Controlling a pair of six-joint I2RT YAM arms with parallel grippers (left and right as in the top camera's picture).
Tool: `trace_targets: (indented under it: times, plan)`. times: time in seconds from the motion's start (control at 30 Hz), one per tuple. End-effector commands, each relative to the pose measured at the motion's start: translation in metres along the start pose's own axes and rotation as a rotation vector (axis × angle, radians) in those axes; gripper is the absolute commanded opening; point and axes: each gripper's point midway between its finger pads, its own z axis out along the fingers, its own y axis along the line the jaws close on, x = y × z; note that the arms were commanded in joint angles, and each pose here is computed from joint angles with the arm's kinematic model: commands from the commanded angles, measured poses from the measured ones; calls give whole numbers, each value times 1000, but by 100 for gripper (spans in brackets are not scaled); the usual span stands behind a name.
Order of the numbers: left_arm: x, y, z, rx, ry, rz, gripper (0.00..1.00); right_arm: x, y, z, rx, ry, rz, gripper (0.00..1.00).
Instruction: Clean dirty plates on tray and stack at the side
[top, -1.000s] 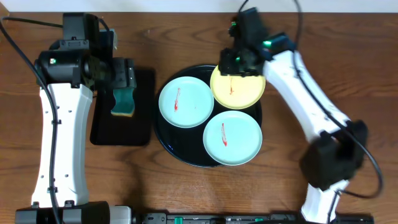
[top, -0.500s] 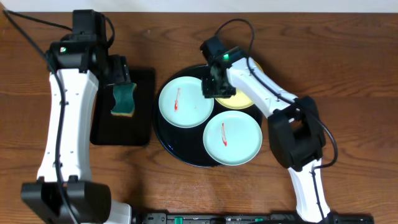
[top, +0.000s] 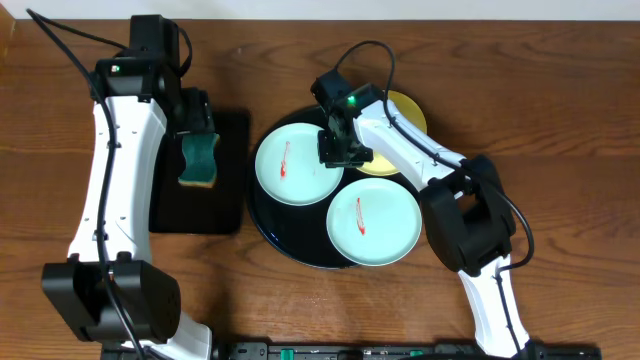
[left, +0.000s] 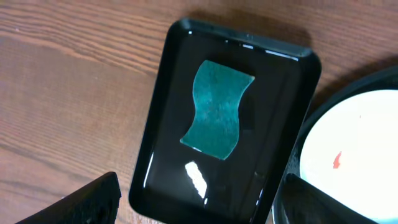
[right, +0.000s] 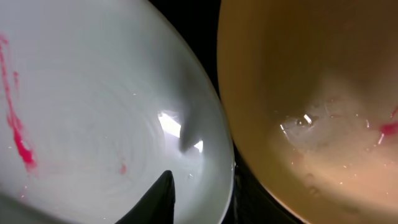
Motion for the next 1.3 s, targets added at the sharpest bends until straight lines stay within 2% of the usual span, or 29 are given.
trace_targets:
  times: [0.0,0.13,0.27,0.43,0.53,0.67,0.87,1.17,1.27]
  plan:
    - [-1,7,3,-37,-4,-12,83,7,1,12,36,2,-6,26]
    - [-2,12,2,-63,-9,-12,83,6,2,19,42,-4,-13,22]
    - [-2,12,3,-62,-8,-12,83,10,5,27,48,7,-23,10]
    - [-1,11,5,-63,0,-7,83,14,3,36,60,27,-25,10]
    - [0,10,10,-65,13,-4,83,13,3,37,60,26,-25,1]
    - [2,9,21,-70,41,3,82,13,2,36,67,22,-26,1]
    - [7,5,43,-80,101,17,67,12,1,36,70,20,-26,1]
    - [21,-2,87,-86,226,120,65,12,1,36,71,16,-34,1]
    - [34,-22,107,36,298,242,65,11,1,37,74,14,-34,1]
